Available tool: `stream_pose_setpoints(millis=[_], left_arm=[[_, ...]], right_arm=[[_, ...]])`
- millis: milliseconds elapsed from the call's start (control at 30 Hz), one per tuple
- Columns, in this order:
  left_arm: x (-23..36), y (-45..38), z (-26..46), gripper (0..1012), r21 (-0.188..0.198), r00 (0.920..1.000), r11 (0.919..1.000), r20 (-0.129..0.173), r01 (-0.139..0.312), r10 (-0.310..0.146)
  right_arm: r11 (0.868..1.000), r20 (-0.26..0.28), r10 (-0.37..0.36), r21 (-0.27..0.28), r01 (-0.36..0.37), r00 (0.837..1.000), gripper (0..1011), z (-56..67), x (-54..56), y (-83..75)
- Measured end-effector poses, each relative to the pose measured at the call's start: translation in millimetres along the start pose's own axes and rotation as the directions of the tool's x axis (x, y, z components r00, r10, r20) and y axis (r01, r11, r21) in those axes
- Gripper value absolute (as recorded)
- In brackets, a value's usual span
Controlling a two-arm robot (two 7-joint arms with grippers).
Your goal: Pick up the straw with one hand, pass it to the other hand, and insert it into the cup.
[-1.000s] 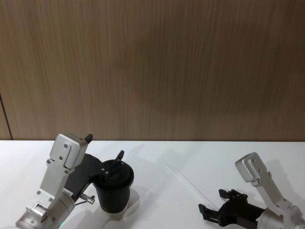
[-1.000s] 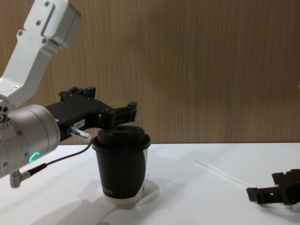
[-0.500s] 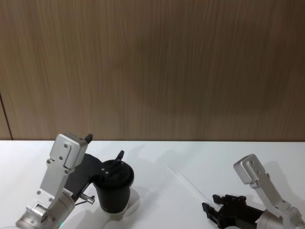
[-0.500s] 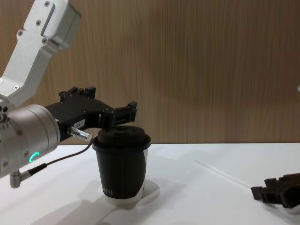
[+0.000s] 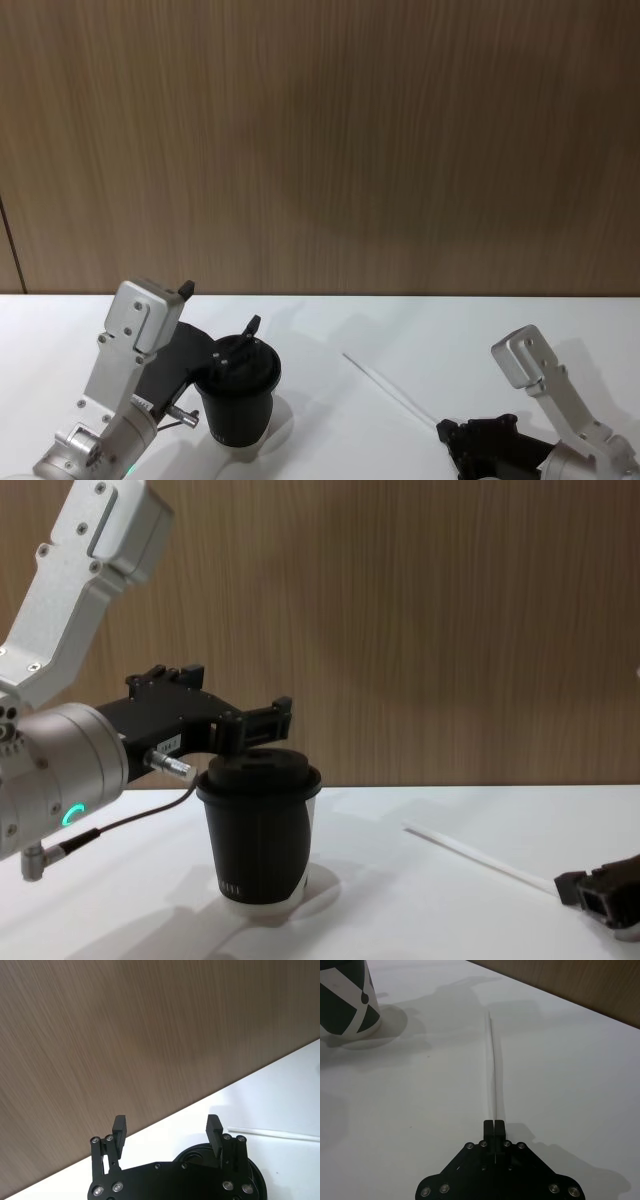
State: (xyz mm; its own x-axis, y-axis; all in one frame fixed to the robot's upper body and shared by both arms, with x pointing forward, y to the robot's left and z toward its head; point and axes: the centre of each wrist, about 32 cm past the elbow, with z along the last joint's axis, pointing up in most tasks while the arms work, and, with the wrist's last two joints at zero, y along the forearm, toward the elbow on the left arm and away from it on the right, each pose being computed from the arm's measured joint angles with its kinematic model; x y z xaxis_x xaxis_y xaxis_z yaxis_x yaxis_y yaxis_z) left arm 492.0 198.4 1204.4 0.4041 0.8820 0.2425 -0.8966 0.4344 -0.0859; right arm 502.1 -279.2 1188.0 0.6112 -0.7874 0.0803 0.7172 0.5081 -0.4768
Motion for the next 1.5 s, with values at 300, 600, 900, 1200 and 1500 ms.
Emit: stream_pose_setpoints(millis=[300, 600, 900, 1200, 1500], left_arm=[[0.0, 0.0, 0.0, 1000, 0.0, 1.0, 1.0, 0.0, 0.0, 0.0], [0.0, 0.0, 0.0, 1000, 0.0, 1.0, 1.0, 0.0, 0.0, 0.0], [0.0, 0.0, 0.0, 1000, 0.0, 1.0, 1.0, 0.0, 0.0, 0.0], [0.0, 0.0, 0.0, 1000, 0.0, 1.0, 1.0, 0.0, 0.0, 0.0], [0.0, 0.0, 0.0, 1000, 0.0, 1.0, 1.0, 0.0, 0.0, 0.0]], right_arm=[[1.0, -0.006, 0.008, 0.007, -0.008, 1.0, 0, -0.4, 0.1, -0.7], [0.998, -0.015, -0.01, 0.064, 0.011, 1.0, 0, 3.9, -0.6, -4.5], [0.98, -0.044, -0.032, 0.192, 0.04, 0.999, 0, 16.3, -5.5, -13.5], [0.936, -0.079, -0.016, 0.349, 0.042, 0.997, 0, 36.0, -17.2, -24.6], [0.873, -0.112, 0.056, 0.488, 0.006, 0.992, 0, 55.3, -31.4, -32.8]])
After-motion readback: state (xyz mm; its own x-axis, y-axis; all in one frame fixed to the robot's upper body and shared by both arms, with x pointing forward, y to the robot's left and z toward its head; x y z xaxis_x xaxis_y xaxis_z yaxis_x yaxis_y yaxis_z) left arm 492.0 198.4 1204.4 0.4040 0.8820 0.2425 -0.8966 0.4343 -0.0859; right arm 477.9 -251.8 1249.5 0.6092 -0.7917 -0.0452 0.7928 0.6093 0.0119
